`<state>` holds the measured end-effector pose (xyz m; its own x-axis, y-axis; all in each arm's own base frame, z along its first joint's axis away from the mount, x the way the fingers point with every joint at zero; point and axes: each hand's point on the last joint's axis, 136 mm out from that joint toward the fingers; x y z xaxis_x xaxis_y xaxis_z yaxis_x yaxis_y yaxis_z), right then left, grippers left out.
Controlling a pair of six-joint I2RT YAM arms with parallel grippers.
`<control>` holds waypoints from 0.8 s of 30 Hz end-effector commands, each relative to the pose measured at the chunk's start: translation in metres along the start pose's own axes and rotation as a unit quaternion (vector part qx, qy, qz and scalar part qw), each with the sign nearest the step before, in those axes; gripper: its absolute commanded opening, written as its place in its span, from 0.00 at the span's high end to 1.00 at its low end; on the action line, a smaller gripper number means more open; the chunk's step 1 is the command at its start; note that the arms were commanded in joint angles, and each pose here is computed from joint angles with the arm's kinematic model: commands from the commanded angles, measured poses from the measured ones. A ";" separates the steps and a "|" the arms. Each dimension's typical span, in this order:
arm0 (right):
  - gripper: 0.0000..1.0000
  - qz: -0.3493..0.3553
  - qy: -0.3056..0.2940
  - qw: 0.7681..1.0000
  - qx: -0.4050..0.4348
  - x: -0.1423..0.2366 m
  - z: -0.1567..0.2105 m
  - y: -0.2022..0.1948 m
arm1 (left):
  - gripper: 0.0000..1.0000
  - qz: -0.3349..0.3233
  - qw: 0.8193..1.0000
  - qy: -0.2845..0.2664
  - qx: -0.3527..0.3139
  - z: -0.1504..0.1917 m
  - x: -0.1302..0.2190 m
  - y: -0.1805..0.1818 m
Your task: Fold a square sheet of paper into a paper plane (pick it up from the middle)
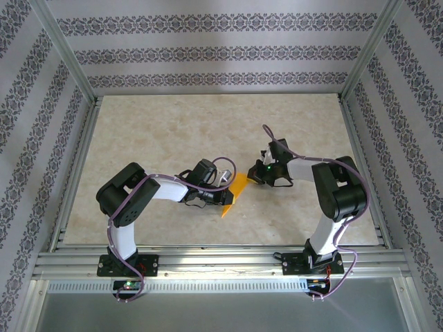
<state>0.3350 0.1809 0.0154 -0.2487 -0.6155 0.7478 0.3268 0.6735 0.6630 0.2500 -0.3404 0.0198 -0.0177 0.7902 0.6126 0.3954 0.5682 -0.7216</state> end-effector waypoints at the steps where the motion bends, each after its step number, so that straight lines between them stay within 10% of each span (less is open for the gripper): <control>1: 0.99 0.070 -0.062 0.996 -0.013 0.006 -0.031 -0.030 | 1.00 -0.078 0.991 0.086 0.069 0.064 0.001 0.049; 12: 0.97 0.008 -0.108 0.994 0.034 0.046 -0.037 0.017 | 1.00 -0.076 0.991 0.083 0.068 0.062 0.001 0.048; 24: 0.99 -0.050 0.013 0.995 0.089 0.001 0.050 0.051 | 1.00 -0.072 0.993 0.076 0.062 0.054 0.002 0.041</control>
<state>0.3201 0.2245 0.0693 -0.3091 -0.6796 0.6652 0.1133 0.6682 0.7353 0.2479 -0.3388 0.0203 -0.0154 0.7892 0.6140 0.3932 0.5694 -0.7220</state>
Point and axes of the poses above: each hand's point on the last joint's axis, 136 mm out from that joint toward the fingers, its own x axis back along the fingers, its own y axis along the line the jaws close on, z = x × y, and after that the axes turned 7 degrees about -x, right-handed
